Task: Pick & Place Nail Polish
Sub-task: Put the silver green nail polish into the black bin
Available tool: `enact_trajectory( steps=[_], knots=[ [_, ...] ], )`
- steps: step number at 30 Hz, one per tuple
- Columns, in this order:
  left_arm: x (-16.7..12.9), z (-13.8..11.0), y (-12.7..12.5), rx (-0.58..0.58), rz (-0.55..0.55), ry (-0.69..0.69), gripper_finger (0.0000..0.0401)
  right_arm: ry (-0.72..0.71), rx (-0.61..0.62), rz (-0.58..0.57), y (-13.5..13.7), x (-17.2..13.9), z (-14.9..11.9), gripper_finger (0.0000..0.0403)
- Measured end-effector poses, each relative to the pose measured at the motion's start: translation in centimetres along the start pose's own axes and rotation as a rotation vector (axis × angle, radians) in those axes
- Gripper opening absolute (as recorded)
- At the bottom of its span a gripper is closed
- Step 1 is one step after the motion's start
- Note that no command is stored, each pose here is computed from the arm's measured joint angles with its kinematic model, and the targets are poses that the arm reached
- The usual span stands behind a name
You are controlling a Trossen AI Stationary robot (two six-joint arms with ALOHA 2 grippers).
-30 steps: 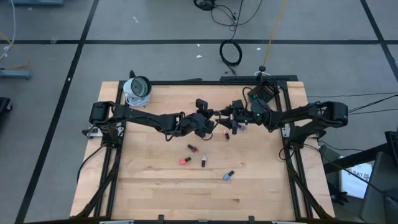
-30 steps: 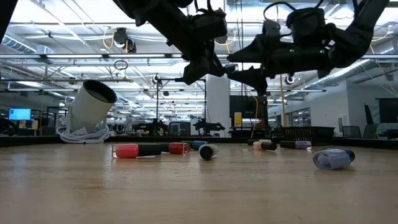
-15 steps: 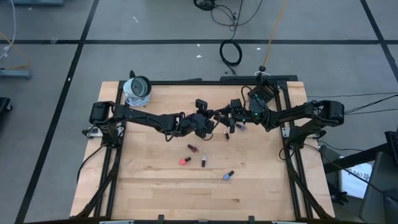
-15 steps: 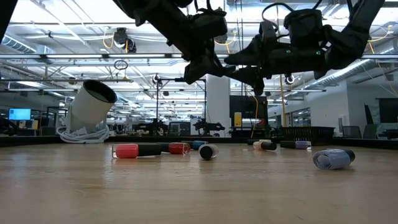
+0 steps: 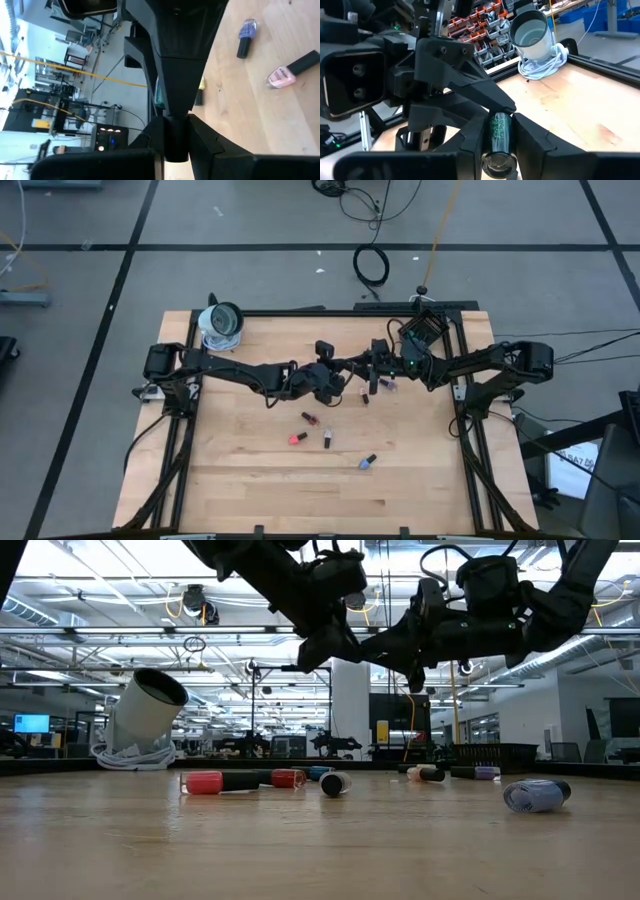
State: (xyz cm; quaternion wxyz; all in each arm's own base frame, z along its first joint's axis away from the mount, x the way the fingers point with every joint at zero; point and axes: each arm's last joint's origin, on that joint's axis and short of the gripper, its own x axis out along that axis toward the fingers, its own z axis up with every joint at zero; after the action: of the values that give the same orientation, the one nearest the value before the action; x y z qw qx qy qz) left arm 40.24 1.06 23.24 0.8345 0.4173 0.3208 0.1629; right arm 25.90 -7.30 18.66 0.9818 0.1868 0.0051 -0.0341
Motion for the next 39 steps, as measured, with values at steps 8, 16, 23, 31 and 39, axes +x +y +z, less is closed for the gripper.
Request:
enact_trajectory(
  steps=[8, 16, 23, 31, 39],
  knots=[
    [-0.1, 0.2, 0.1, -0.093, 0.034, -0.001, 0.0116, 0.019, -0.021, 0.003, 0.0, 0.0, -0.1, 0.0072],
    [-1.0, 0.8, 0.1, -0.321, 0.055, -0.02, 0.0238, 0.085, -0.057, -0.048, -1.2, -0.3, -0.5, 0.0071],
    [-2.8, 1.9, 0.8, -0.492, -0.034, -0.116, 0.0304, 0.168, -0.057, -0.199, -3.3, -1.2, -1.3, 0.007],
    [-2.8, -0.3, 2.5, -0.604, -0.197, -0.048, 0.0304, 0.293, -0.083, -0.432, -5.5, -3.0, -2.0, 0.007],
    [-1.2, -3.5, 1.6, -0.75, -0.372, 0.021, 0.0275, 0.362, -0.213, -0.796, -5.8, -6.4, 0.0, 0.007]
  ],
)
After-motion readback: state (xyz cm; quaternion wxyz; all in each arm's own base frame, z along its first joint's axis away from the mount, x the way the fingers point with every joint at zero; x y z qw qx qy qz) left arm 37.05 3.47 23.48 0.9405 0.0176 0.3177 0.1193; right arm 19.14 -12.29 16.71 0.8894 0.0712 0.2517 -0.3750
